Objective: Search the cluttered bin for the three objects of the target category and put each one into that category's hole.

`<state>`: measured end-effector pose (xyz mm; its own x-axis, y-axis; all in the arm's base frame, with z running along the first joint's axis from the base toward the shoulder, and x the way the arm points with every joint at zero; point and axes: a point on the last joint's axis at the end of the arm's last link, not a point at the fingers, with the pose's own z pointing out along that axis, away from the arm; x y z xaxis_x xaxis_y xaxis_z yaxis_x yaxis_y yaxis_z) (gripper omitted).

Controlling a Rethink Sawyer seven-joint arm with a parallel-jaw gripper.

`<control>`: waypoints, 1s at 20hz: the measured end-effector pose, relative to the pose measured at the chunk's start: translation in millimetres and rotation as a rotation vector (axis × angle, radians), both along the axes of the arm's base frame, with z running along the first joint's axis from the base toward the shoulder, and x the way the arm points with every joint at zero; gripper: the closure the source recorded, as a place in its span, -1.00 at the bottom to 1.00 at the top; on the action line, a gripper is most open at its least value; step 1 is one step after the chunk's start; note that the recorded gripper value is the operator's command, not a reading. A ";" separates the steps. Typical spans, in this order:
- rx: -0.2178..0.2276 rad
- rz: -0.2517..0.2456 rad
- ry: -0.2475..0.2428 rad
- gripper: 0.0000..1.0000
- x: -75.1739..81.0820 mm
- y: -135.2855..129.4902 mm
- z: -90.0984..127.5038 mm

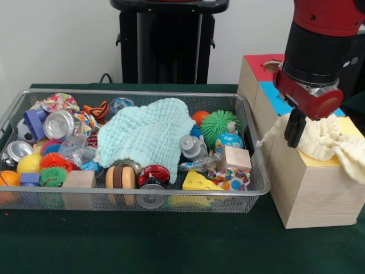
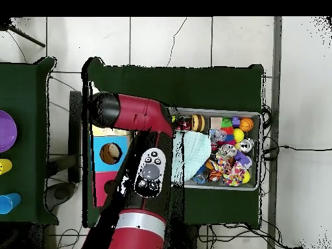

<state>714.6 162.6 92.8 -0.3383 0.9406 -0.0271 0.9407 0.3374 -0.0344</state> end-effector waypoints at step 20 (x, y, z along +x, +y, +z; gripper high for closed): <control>0.014 0.014 -0.035 1.00 -5.8 16.1 -1.8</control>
